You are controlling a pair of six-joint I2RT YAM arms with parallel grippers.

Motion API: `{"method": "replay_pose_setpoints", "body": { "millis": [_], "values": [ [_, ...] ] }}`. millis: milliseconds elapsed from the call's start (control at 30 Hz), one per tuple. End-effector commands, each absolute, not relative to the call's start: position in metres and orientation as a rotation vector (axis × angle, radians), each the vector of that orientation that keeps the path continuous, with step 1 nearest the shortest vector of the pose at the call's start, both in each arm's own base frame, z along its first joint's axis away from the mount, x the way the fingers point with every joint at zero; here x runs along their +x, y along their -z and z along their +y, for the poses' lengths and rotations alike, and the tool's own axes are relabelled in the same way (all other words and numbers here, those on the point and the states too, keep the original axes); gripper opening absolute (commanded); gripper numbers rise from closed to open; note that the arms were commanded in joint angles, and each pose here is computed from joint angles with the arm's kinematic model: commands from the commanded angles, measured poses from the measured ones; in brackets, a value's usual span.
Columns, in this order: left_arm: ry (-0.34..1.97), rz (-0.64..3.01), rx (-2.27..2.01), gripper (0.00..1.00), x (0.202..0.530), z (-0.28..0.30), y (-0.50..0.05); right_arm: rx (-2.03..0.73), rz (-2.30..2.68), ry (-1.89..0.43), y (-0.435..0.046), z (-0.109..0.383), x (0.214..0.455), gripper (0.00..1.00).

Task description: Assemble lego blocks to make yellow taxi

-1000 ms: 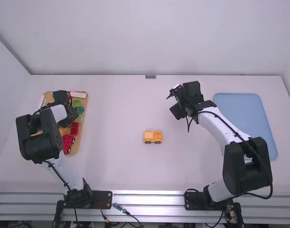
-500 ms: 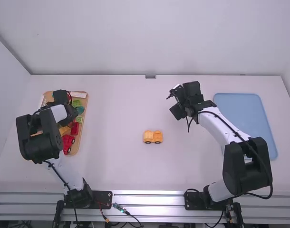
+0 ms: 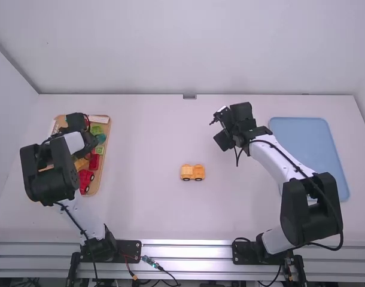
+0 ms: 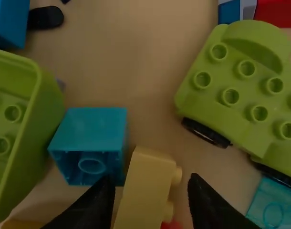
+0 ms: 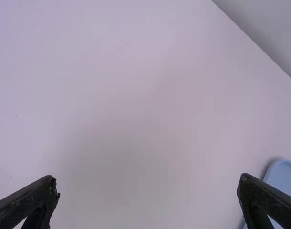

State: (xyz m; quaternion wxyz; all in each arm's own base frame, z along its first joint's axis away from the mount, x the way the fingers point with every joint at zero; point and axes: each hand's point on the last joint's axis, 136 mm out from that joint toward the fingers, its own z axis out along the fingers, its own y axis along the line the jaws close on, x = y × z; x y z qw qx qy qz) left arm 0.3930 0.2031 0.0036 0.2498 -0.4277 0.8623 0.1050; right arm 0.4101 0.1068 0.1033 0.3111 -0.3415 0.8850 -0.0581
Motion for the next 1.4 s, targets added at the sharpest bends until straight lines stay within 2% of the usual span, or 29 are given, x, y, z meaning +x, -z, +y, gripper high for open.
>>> {"method": "replay_pose_setpoints", "body": {
  "millis": [0, 133, 267, 300, 367, 400, 433, 533, 733, 867, 1000, 1367],
  "values": [
    [-0.305, 2.351, -1.19, 0.29, 0.385, 0.206, -0.001, -0.89, 2.323, 0.154, -0.111, 0.107, 0.414, 0.99],
    [-0.306, 2.356, -1.192, 0.26, 0.383, 0.205, 0.001, -0.89, 2.323, 0.154, -0.111, 0.107, 0.414, 0.99],
    [-0.305, 2.356, -1.192, 0.28, 0.383, 0.205, 0.0, -0.89, 2.323, 0.154, -0.111, 0.107, 0.414, 0.99],
    [-0.306, 2.357, -1.193, 0.32, 0.383, 0.205, 0.001, -0.89, 2.323, 0.155, -0.111, 0.107, 0.414, 0.99],
    [-0.306, 2.36, -1.193, 0.46, 0.382, 0.205, 0.001, -0.89, 2.323, 0.155, -0.111, 0.107, 0.414, 0.99],
    [-0.306, 2.359, -1.194, 0.48, 0.382, 0.205, 0.001, -0.89, 2.323, 0.155, -0.111, 0.107, 0.414, 0.99],
    [-0.305, 2.353, -1.192, 0.57, 0.383, 0.205, 0.002, -0.891, 2.323, 0.154, -0.111, 0.107, 0.414, 0.99],
    [-0.301, 2.333, -1.186, 0.57, 0.384, 0.205, 0.004, -0.89, 2.324, 0.155, -0.111, 0.107, 0.414, 0.99],
    [-0.253, 2.326, -1.175, 0.48, 0.388, 0.201, 0.006, -0.89, 2.324, 0.155, -0.111, 0.107, 0.414, 0.99],
    [-0.242, 2.327, -1.206, 0.52, 0.389, 0.201, 0.002, -0.89, 2.324, 0.155, -0.111, 0.106, 0.414, 0.99],
    [-0.226, 2.353, -1.212, 0.64, 0.394, 0.2, -0.008, -0.89, 2.324, 0.155, -0.111, 0.107, 0.414, 0.99],
    [-0.222, 2.387, -1.216, 0.63, 0.398, 0.202, -0.022, -0.89, 2.324, 0.154, -0.111, 0.107, 0.414, 0.99]
  ]
}}
